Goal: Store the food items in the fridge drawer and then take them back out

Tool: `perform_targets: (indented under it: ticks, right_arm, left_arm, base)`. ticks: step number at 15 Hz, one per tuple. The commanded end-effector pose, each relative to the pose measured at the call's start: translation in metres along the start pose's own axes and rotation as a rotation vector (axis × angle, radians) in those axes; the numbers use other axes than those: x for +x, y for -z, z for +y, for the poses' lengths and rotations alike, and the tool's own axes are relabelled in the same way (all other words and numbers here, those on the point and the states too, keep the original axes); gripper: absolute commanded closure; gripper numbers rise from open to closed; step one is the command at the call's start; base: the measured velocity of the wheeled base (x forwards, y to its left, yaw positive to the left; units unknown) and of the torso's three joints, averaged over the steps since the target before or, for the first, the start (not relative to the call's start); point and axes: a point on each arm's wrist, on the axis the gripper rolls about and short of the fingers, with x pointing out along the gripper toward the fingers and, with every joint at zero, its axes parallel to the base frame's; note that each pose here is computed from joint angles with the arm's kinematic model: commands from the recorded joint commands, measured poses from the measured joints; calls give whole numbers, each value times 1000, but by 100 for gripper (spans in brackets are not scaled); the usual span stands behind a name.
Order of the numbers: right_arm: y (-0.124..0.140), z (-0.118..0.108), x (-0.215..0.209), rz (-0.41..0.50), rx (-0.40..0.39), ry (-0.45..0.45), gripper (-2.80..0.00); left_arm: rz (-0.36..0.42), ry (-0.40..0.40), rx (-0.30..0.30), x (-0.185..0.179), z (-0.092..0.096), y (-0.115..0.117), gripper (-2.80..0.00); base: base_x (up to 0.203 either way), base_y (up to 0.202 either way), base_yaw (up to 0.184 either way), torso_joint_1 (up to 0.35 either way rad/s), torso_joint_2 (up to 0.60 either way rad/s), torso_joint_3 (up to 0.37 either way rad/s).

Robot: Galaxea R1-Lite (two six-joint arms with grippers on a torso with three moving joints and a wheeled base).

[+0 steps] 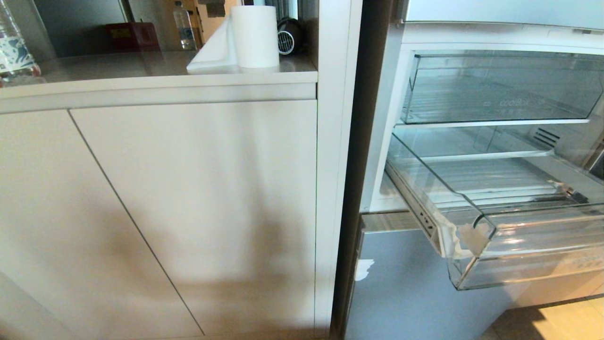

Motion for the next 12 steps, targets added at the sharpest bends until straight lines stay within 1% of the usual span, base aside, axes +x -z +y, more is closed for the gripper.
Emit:
perform_targets:
  ticks: [1, 2, 4, 5, 6, 9, 11, 12]
  right_arm:
    - [63, 15, -34, -177, -66, 54, 0]
    - [84, 12, -34, -244, -87, 91, 0]
    - [117, 3, -28, -383, -117, 153, 0]
    - [131, -1, -22, -403, -121, 165, 0]
    - [147, -4, -13, -397, -126, 171, 0]
    - [199, -13, 16, -333, -137, 181, 0]
    - [230, -18, 35, -292, -180, 190, 0]
    - [240, -19, 41, -308, -220, 192, 0]
  left_arm:
    - [0, -1, 0, 0, 0, 0, 0]
    - [0, -1, 0, 0, 0, 0, 0]
    - [1, -1, 0, 0, 0, 0, 0]
    - [1, -1, 0, 0, 0, 0, 0]
    - [1, -1, 0, 0, 0, 0, 0]
    - [1, -1, 0, 0, 0, 0, 0]
    - [1, -1, 0, 0, 0, 0, 0]
    - [1, -1, 0, 0, 0, 0, 0]
  base:
    - [0, 0, 0, 0, 0, 0]
    - [0, 0, 0, 0, 0, 0]
    - [0, 0, 0, 0, 0, 0]
    - [0, 0, 0, 0, 0, 0]
    - [0, 0, 0, 0, 0, 0]
    - [0, 0, 0, 0, 0, 0]
    - [0, 0, 0, 0, 0, 0]
    - [0, 0, 0, 0, 0, 0]
